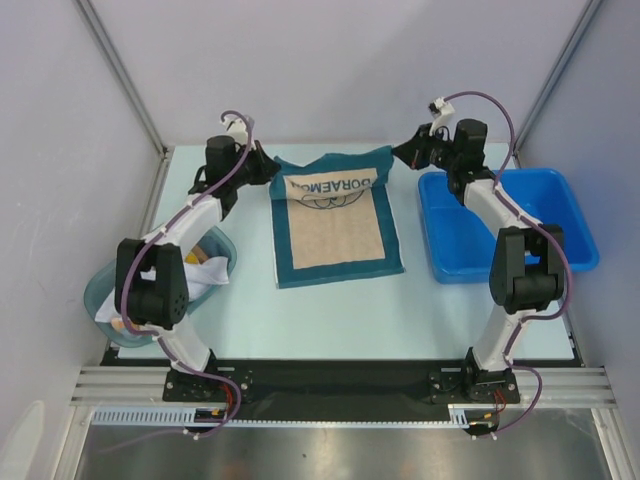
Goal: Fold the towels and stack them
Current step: Fold the towel
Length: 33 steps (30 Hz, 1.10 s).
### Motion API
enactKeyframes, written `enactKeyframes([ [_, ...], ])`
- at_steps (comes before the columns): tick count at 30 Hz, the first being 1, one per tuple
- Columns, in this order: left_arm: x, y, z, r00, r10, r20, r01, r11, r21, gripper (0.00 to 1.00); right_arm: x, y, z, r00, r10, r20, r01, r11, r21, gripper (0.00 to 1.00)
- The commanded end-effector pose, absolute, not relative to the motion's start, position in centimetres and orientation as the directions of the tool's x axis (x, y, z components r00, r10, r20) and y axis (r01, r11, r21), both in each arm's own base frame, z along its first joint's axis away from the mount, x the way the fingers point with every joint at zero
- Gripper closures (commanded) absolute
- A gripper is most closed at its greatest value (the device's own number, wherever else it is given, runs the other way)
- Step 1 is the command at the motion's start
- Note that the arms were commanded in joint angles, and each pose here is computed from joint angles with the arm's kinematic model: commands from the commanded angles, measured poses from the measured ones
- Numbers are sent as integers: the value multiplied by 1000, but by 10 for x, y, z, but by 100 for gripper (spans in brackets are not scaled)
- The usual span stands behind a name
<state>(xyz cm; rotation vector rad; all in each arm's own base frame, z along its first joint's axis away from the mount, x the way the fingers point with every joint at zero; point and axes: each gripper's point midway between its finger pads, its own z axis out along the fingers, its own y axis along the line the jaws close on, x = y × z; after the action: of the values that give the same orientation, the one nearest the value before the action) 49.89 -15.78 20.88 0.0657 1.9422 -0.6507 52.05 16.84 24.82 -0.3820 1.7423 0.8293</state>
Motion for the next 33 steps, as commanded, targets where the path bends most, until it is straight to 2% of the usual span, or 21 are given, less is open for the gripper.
enactKeyframes([
  [1, 481, -162, 223, -424, -189, -886, 368, 858, -359, 100, 500, 167, 243, -346, 107, -932, -628, 712, 314, 100],
  [19, 390, -169, 172, -566, -177, -805, 333, 845, -420, 100, 430, 158, 207, -448, 36, -893, -586, 743, 324, 100],
  [24, 382, -168, 170, -580, -171, -796, 324, 848, -419, 100, 415, 160, 199, -471, 31, -882, -578, 744, 335, 100],
  [33, 352, -180, 132, -671, -158, -725, 287, 846, -450, 100, 396, 160, 183, -500, 13, -866, -556, 762, 332, 100],
])
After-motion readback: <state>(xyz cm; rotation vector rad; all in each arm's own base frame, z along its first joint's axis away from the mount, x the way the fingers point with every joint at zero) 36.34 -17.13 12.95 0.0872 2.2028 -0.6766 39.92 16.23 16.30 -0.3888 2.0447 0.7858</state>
